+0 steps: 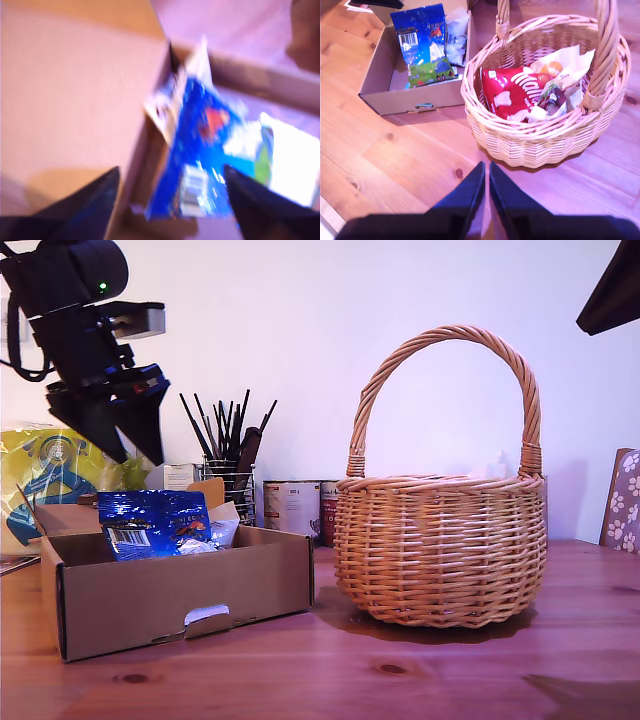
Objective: Move the bags of Easter eggs from the cardboard box on the left into the woven basket on the right side.
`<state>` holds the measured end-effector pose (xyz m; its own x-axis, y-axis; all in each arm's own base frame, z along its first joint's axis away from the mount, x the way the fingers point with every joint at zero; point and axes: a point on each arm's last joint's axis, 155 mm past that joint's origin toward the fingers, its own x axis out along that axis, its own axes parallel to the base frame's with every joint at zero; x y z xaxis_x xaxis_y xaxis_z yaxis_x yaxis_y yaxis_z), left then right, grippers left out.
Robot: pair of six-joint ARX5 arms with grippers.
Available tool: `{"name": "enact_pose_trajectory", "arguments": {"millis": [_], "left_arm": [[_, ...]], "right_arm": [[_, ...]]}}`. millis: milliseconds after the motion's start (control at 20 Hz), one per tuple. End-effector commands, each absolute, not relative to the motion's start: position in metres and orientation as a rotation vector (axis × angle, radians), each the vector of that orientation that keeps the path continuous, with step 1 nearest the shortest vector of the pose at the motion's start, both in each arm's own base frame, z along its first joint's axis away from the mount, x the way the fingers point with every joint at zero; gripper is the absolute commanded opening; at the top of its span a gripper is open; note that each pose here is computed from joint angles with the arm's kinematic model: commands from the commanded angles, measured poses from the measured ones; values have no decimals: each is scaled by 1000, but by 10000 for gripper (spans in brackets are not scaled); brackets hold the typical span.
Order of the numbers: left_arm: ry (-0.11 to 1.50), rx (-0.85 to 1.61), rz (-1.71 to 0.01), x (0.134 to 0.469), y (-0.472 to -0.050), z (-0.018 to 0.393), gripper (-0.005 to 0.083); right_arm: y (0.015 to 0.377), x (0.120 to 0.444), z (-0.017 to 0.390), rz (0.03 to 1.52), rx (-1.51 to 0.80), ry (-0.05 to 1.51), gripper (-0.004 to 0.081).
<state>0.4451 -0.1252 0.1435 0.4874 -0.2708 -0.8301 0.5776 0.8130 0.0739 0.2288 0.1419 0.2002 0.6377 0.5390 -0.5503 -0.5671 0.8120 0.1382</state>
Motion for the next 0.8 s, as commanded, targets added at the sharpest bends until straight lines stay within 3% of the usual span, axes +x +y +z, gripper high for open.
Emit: {"name": "enact_pose_trajectory", "arguments": {"millis": [0, 250, 550, 750], "left_arm": [[1007, 358, -561, 445, -122, 107, 729], [1076, 314, -616, 443, -124, 74, 729], [1115, 151, -810, 413, -161, 79, 721], [1194, 134, -843, 402, -176, 53, 663]], "right_arm": [[141, 230, 195, 628, -48, 617, -5], [141, 230, 196, 628, -47, 614, -5], [141, 230, 196, 628, -47, 613, -5], [141, 230, 196, 628, -47, 613, -5]]}}
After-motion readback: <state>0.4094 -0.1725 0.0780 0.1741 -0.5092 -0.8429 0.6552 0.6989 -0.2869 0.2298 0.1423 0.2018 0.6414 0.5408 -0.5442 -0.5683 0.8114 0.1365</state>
